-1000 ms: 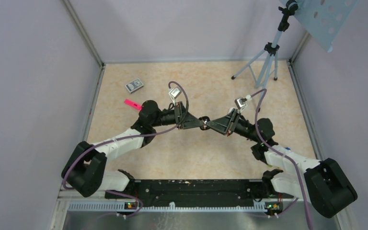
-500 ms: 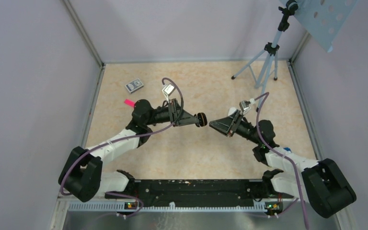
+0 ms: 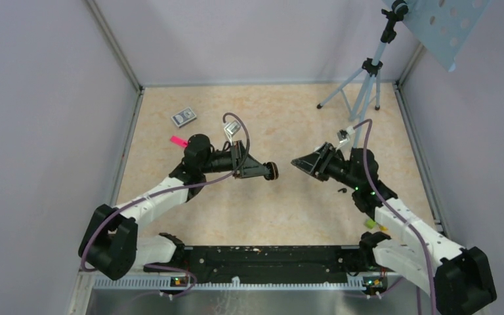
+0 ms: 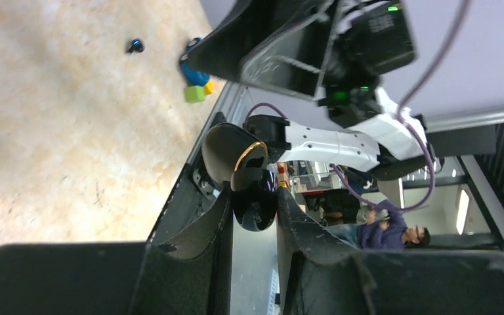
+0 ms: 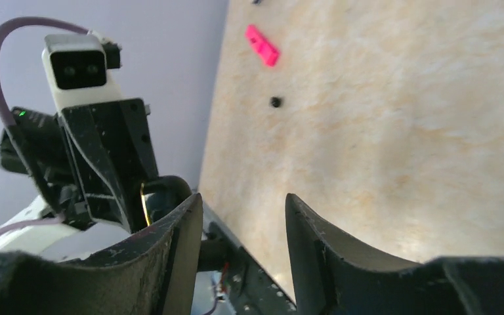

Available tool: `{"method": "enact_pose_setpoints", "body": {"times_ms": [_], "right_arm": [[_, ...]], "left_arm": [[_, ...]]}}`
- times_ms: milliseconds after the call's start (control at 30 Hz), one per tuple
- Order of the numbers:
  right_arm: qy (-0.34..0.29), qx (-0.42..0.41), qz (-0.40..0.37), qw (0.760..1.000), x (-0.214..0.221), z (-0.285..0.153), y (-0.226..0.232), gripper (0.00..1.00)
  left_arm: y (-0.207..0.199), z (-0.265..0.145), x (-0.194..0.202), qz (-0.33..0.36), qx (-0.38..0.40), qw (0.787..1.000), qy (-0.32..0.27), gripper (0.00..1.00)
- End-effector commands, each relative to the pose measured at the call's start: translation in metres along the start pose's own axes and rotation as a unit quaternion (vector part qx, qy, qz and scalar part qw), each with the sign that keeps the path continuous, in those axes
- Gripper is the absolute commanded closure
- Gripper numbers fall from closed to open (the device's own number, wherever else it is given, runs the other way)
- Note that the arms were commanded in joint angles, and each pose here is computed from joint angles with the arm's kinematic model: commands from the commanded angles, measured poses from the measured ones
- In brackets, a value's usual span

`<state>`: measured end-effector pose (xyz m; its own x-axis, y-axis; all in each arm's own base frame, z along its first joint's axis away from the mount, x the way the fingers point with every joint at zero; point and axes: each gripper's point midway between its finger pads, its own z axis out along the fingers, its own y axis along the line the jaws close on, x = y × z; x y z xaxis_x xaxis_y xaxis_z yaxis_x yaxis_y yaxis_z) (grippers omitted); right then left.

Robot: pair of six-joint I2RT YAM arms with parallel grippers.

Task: Insert the wireless bluetooth earbuds into the charging case
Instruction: Pass from the left arm to the right

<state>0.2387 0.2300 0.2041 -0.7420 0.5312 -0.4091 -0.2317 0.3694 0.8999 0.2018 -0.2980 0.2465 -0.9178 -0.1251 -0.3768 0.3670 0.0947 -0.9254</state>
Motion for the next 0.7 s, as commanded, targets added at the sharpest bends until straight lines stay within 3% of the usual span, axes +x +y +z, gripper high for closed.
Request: {"method": "enact_pose_setpoints", "body": {"times_ms": [0, 100, 267, 367, 433, 667], "right_arm": [[0.001, 0.200, -0.099, 0.975, -0.014, -0.028, -0.057, 0.52], [0.009, 0.207, -0.156, 0.966, -0.023, -0.036, -0.047, 0.52], [0.098, -0.006, -0.185, 0.978, 0.007, -0.018, 0.023, 0.45], [0.090, -0.085, -0.179, 0.976, 0.010, -0.018, 0.050, 0.39], [0.081, -0.105, -0.175, 0.976, 0.010, -0.020, 0.058, 0.33], [0.113, -0.130, -0.136, 0.976, 0.023, -0.017, 0.054, 0.31]], "left_arm": [[0.017, -0.005, 0.001, -0.004, -0.066, 0.998, 0.010, 1.00], [0.029, -0.006, 0.004, -0.017, -0.099, 0.995, 0.024, 1.00], [0.018, -0.005, 0.018, -0.036, -0.054, 0.995, 0.079, 1.00], [0.017, -0.003, 0.018, -0.040, -0.052, 0.994, 0.086, 1.00], [0.015, -0.002, 0.015, -0.037, -0.049, 0.995, 0.083, 1.00], [0.008, 0.002, 0.010, -0.043, -0.022, 0.995, 0.084, 1.00]]}}
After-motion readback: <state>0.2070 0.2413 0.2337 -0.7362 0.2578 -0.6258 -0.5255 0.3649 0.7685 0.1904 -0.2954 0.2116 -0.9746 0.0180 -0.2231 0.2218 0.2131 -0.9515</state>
